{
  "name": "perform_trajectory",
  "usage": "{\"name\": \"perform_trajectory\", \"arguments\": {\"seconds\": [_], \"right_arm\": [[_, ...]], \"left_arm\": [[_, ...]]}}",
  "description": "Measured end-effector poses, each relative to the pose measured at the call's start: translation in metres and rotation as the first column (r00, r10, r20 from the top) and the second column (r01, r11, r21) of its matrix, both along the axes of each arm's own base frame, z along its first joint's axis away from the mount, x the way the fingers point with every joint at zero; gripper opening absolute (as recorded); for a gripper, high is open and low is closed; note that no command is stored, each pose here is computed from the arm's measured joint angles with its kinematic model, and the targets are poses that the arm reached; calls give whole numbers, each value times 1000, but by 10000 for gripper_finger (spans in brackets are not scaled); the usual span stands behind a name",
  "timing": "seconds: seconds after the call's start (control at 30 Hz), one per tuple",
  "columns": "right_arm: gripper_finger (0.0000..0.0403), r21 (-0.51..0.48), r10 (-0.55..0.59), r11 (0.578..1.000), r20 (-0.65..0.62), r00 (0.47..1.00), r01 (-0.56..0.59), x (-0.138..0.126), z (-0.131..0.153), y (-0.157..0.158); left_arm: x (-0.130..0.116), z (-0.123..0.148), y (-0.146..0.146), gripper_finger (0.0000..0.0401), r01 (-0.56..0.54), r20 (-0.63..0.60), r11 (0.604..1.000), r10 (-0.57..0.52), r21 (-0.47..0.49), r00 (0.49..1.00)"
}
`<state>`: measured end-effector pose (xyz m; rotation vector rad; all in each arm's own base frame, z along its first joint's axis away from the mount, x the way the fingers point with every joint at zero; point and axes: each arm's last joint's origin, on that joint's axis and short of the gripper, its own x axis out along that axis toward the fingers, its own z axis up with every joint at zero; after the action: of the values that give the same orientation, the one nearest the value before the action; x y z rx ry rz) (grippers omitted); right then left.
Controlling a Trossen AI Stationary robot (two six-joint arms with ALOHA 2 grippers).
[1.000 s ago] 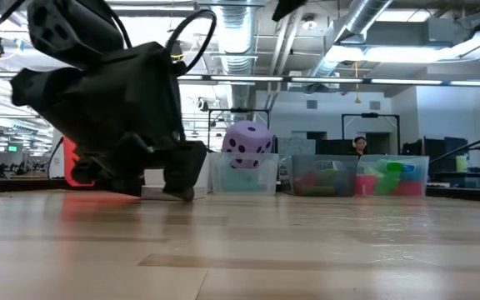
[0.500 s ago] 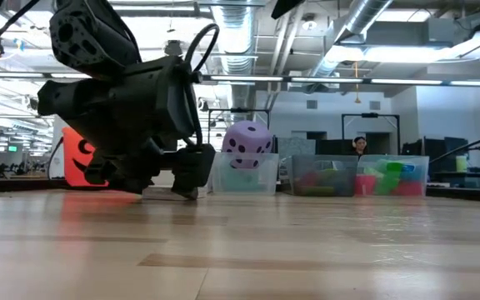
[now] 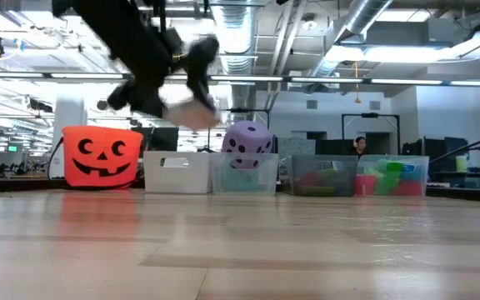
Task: Pick & Place Toys
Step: Put the orange deck of cards into the white bin
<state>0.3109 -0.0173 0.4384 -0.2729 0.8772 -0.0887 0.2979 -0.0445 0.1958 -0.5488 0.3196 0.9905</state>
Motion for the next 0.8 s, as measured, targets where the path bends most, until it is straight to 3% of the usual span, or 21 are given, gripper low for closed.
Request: {"name": "perform_trajectory", "arguments": {"seconds": [0.2, 0.4, 0.6, 0.73, 0.8], "right_arm": [[383, -3, 0, 1000, 76, 997, 0, -11, 14, 0], [383, -4, 0, 1000, 97, 995, 0, -20, 20, 1], [383, -19, 15, 1000, 62, 998, -14, -24, 19, 0], [383, -26, 19, 999, 47, 999, -18, -25, 18, -1], [383, -26, 19, 1000, 33, 999, -18, -26, 17, -1]], "left_arm": [[-20, 49, 40, 302, -63, -6, 986, 64, 152, 998], [-28, 61, 84, 302, -130, -74, 971, 148, 201, 986], [-21, 46, 118, 302, -130, -153, 979, 155, 160, 976], [-7, 22, 138, 304, -131, -173, 986, 148, 107, 974], [-2, 5, 145, 333, -125, -208, 990, 137, 69, 969]]}}
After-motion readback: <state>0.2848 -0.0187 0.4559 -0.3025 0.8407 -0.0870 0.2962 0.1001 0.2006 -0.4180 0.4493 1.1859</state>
